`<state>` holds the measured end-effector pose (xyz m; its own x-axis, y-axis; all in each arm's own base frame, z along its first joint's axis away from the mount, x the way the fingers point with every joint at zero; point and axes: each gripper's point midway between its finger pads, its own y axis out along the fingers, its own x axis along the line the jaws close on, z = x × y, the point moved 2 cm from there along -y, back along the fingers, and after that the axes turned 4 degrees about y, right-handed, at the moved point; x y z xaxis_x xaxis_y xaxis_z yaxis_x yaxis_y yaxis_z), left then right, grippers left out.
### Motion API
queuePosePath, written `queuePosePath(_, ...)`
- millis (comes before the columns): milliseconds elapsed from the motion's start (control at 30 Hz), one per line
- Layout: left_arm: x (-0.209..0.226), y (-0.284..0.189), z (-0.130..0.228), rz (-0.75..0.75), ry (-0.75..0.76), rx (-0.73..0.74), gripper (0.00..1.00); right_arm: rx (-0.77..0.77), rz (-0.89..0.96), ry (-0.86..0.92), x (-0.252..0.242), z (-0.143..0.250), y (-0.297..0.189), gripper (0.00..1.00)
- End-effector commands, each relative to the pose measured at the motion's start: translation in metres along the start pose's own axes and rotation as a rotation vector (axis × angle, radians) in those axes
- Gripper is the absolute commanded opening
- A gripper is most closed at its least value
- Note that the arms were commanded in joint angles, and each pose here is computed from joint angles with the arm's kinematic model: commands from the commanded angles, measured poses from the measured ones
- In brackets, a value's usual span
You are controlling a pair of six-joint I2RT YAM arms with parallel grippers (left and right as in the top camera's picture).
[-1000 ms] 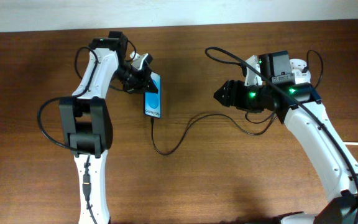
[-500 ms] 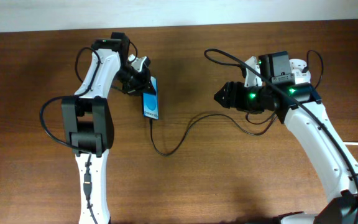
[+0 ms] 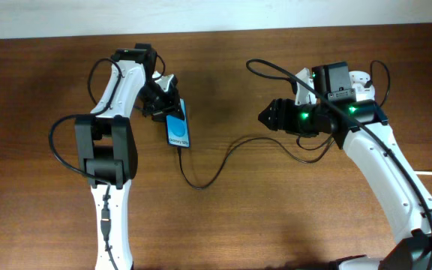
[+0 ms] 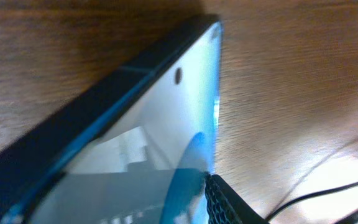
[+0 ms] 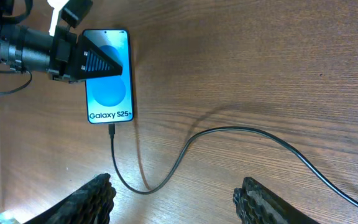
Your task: Plug charger to phone and switch on socket
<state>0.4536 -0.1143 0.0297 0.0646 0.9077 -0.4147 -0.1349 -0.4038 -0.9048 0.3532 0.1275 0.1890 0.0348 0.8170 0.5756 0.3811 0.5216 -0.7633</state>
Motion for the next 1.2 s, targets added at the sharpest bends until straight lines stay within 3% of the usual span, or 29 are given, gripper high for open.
queuePosePath(0, 0.014, 0.005, 0.003, -0.078, -0.013, 0.022, 0.36, -0.03, 0.002, -0.02, 0.002, -0.005, -0.008, 0.67)
queuePosePath(500, 0.038, -0.031, -0.001, -0.326, -0.079, -0.013, 0.62, -0.029, 0.003, -0.019, 0.002, -0.005, -0.008, 0.76)
queuePosePath(700, 0.033, -0.049, -0.007, -0.344, -0.069, -0.053, 0.63, -0.024, 0.012, -0.019, 0.0, -0.003, -0.008, 0.77)
queuePosePath(867, -0.012, -0.158, -0.018, -0.358, -0.004, -0.318, 0.63, -0.096, 0.093, -0.031, -0.002, -0.016, -0.043, 0.77)
queuePosePath(967, -0.043, -0.229, -0.003, -0.349, 0.041, -0.504, 0.66, -0.184, 0.146, -0.047, 0.0, -0.026, -0.086, 0.78)
queuePosePath(1167, -0.069, -0.289, 0.035, -0.34, 0.072, -0.634, 0.69, -0.323, 0.203, 0.048, -0.024, -0.025, -0.156, 0.78)
